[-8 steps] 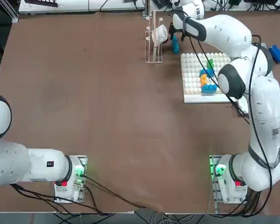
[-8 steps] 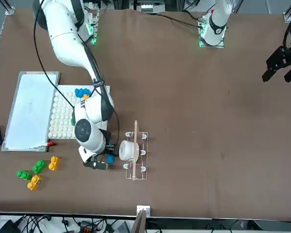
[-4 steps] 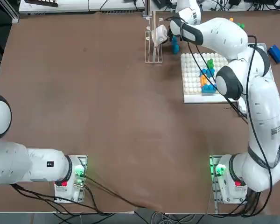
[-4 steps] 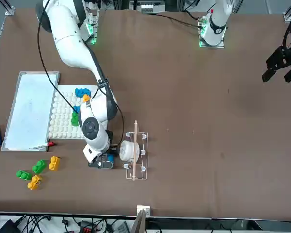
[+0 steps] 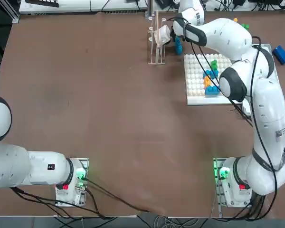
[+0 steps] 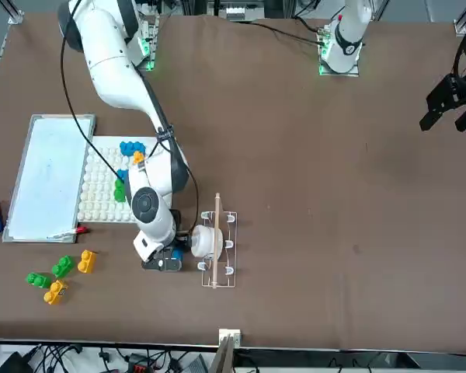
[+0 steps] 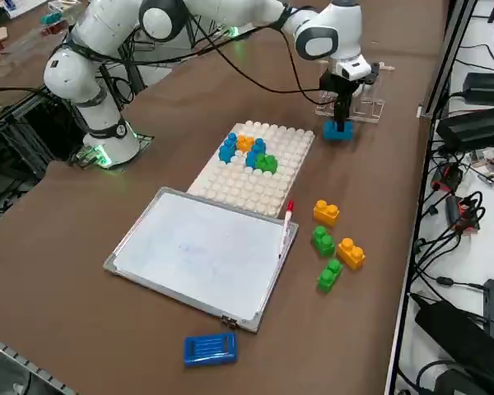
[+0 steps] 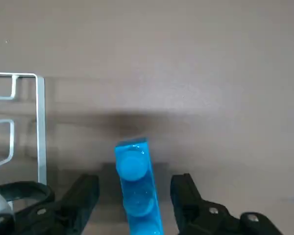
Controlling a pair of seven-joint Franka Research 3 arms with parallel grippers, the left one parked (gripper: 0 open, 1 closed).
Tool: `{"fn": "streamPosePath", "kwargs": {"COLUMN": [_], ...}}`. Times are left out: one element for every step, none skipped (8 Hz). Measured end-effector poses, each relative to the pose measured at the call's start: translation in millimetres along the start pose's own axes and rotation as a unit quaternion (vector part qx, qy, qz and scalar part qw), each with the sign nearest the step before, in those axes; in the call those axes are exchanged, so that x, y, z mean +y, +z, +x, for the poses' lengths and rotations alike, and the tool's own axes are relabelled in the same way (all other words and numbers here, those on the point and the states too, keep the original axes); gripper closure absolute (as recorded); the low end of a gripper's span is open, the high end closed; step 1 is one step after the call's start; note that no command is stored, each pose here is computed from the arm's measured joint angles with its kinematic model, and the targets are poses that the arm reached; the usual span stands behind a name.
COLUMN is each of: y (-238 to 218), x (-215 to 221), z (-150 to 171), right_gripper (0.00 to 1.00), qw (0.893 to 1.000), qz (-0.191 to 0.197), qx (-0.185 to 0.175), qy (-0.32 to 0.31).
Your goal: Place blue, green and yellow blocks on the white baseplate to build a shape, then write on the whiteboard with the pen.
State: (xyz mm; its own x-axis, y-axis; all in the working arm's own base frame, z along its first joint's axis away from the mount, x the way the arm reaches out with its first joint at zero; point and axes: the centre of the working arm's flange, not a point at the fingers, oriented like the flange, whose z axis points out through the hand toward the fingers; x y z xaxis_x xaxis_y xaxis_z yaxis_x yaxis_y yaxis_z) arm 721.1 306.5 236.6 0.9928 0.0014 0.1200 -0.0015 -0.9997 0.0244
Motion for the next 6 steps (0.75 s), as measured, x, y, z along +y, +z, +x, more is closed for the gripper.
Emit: {"fn": "streamPosePath", "kwargs": {"y": [0.3,0.6,2.0,7.4,13.6,18.7], "x": [0.1,0.1,0.4,0.5,0.5,0.1], "z": [0.0,-0.1,-0.3,-1.6,-3.2,-4.4], "right_gripper": [0.13,0.13,0.14,0.18,0.21,0.22], "qw": [1.000,1.000,1.000,1.000,1.000,1.000], "qz": [0.000,0.000,-0.001,-0.002,-0.004,-0.004], "qx": [0.000,0.000,-0.001,-0.004,-0.008,-0.009], "qy": [-0.001,-0.001,-0.005,-0.013,-0.017,-0.019]}}
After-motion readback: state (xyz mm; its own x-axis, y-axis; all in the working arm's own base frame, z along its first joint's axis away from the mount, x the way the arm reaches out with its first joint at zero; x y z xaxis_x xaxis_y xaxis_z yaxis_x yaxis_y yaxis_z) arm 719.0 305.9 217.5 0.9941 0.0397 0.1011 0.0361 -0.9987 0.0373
